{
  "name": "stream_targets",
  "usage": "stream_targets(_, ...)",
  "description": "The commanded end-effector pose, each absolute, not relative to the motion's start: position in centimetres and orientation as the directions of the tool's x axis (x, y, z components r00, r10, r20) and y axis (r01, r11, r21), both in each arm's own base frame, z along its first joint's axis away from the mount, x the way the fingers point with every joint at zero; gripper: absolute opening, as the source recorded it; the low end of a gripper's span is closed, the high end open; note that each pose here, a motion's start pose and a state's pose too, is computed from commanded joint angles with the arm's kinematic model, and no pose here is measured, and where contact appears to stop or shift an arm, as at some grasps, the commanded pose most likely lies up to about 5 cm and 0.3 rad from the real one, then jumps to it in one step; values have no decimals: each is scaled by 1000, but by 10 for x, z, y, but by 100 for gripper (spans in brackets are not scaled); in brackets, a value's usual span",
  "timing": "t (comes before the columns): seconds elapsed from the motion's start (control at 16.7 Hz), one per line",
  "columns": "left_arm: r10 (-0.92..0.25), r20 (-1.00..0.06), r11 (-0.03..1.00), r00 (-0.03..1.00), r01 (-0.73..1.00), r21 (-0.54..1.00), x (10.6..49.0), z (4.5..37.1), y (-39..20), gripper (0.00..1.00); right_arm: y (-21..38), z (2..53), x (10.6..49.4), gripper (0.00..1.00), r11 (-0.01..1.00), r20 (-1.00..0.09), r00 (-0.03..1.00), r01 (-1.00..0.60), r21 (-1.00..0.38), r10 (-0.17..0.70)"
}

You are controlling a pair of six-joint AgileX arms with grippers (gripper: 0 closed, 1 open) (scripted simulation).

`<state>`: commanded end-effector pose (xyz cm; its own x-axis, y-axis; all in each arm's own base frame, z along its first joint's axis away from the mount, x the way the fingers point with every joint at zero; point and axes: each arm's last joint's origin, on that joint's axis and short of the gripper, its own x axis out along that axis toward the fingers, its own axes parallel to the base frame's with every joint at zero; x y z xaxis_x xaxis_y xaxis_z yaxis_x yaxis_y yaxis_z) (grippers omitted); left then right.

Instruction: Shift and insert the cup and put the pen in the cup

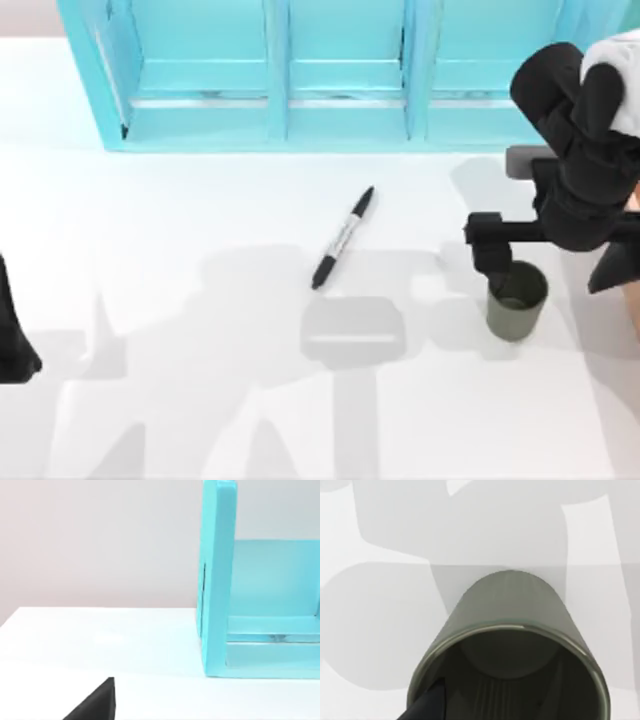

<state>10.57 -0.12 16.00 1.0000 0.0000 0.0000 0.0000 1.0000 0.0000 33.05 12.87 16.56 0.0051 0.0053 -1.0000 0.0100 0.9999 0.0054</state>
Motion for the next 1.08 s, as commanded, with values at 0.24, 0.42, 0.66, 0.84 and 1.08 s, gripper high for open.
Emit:
stream_targets(0.24, 0, 0, 1000, 1000, 0, 0, 106, 160, -1, 100, 129, 174, 334, 100, 1000, -1000, 2, 12, 2, 2)
stream_targets(0.42, 0, 0, 1000, 1000, 0, 0, 106, 160, -1, 100, 132, 205, 341, 100, 1000, -1000, -3, 12, 1, 1)
stream_targets(0.66, 0, 0, 1000, 1000, 0, 0, 106, 160, -1, 100, 133, 269, 341, 100, 1000, -1000, -15, 13, 0, 0)
stream_targets(0.84, 0, 0, 1000, 1000, 0, 0, 106, 160, -1, 100, 130, 306, 334, 100, 1000, -1000, -2, 13, 4, 4)
stream_targets(1.08, 0, 0, 1000, 1000, 0, 0, 106, 160, -1, 100, 128, 316, 331, 100, 1000, -1000, 5, 12, 5, 5)
